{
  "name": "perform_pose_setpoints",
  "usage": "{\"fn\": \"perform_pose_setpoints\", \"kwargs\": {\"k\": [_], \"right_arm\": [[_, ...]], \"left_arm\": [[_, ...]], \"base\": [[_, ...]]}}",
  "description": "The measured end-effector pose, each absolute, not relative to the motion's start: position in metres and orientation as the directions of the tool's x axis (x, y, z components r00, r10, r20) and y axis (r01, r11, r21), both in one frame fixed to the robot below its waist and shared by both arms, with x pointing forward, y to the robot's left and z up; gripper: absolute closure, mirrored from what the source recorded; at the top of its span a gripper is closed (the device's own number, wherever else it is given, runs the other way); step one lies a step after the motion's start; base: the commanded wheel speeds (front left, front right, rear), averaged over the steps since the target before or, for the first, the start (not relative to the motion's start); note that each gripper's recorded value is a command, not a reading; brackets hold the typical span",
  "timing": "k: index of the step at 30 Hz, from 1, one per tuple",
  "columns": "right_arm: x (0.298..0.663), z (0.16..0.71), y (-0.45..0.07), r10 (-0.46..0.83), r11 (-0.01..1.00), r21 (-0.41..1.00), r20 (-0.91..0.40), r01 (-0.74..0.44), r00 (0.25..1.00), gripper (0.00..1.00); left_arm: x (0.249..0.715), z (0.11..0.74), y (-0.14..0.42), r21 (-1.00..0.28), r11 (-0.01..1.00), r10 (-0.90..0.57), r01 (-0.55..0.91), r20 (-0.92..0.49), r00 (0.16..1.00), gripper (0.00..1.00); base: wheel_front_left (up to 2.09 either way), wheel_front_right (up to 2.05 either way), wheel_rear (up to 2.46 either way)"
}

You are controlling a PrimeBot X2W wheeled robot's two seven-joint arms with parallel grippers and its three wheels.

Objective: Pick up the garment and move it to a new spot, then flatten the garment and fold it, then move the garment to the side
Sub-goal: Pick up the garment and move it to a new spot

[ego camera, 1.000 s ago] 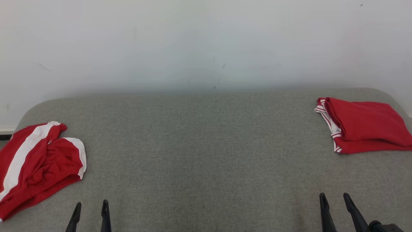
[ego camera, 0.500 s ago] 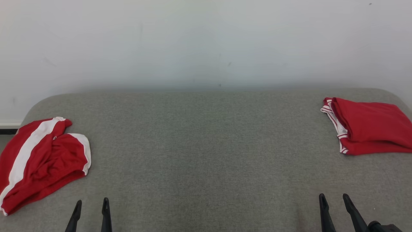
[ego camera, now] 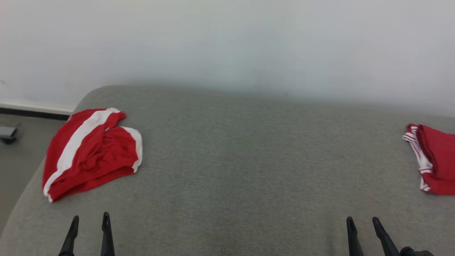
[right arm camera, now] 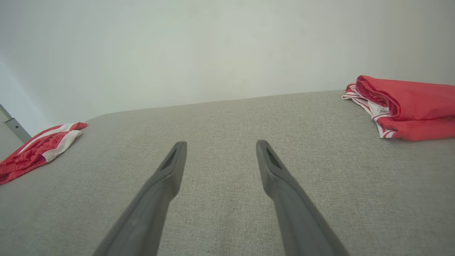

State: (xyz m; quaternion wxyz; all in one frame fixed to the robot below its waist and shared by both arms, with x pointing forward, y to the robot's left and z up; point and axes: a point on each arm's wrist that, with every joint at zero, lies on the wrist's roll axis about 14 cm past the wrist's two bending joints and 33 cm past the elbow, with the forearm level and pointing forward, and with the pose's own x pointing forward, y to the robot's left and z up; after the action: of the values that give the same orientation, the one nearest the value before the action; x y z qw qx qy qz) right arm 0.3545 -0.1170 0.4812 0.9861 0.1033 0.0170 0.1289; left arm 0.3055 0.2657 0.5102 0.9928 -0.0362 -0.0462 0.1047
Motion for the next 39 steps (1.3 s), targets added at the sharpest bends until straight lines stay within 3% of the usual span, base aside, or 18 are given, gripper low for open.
{"fn": "perform_pose_setpoints", "kwargs": {"k": [20, 39], "right_arm": [[0.372, 0.479, -0.019, 0.521, 0.835, 0.211, -0.012, -0.508, 0.853, 0.00], [0.372, 0.478, -0.014, 0.541, 0.824, 0.206, -0.016, -0.527, 0.841, 0.00]], "left_arm": [[0.221, 0.503, 0.340, -0.085, 0.867, 0.496, -0.490, 0.057, 0.867, 0.00], [0.217, 0.507, 0.350, -0.082, 0.851, 0.523, -0.518, 0.062, 0.850, 0.00]], "base": [[0.00, 0.00, 0.00], [0.00, 0.00, 0.00]]}}
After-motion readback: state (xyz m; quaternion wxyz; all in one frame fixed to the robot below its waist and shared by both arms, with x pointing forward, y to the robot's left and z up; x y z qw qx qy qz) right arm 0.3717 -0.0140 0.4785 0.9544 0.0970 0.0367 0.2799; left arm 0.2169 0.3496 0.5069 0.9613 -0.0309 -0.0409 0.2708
